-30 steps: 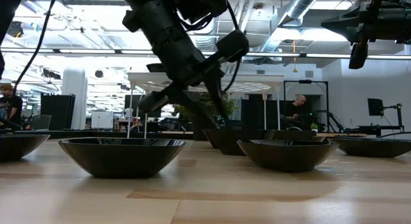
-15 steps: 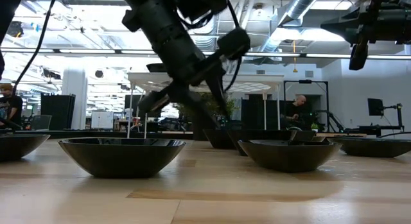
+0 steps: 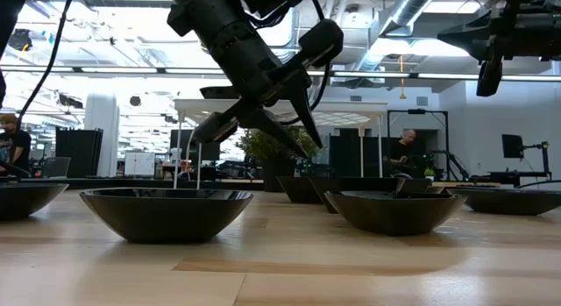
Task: Pick & Place Mini shaped plates
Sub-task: Stack the bottom distorted square plate on top of the stacked distorted square plate on the shelf
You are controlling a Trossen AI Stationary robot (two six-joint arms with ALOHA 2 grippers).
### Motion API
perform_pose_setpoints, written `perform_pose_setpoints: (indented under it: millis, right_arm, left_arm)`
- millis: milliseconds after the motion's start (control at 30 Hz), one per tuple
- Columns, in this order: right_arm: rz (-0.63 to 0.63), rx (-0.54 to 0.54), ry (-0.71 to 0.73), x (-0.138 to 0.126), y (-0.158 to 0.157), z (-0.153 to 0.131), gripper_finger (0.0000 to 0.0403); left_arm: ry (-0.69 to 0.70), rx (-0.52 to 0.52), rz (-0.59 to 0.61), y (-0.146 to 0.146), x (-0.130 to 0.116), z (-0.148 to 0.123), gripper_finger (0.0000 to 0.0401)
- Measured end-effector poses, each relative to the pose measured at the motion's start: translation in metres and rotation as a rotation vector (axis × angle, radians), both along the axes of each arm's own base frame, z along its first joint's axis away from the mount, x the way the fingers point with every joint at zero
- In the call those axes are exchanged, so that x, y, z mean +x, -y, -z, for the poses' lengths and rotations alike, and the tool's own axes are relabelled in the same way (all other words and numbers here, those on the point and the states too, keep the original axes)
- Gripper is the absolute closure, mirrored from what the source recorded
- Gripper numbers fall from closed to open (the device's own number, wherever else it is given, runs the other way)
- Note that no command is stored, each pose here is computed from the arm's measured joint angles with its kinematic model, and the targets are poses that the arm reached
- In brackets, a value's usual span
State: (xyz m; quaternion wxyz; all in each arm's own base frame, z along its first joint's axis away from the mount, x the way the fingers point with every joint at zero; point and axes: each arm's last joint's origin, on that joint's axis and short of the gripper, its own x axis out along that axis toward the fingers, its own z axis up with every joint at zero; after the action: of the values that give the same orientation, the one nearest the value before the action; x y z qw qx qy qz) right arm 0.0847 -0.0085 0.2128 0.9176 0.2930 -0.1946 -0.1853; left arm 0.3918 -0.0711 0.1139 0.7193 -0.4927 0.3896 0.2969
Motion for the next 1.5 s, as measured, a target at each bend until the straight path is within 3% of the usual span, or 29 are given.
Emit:
perform_pose_setpoints:
  millis: [1133,1367,1500]
  right_arm:
    - [0.004,0.000,-0.012,0.000,0.000,0.001,0.0403]
    - [0.004,0.000,-0.013,0.000,0.000,0.001,0.0403]
    - [0.004,0.000,-0.020,0.001,0.000,0.002,0.0403]
  left_arm:
    - [-0.028,-0.016,0.005,0.003,0.003,0.024,0.0316]
    - [-0.060,-0.063,-0.024,0.003,0.004,0.037,0.0316]
    - [-0.052,-0.070,-0.032,0.003,0.006,0.036,0.0337]
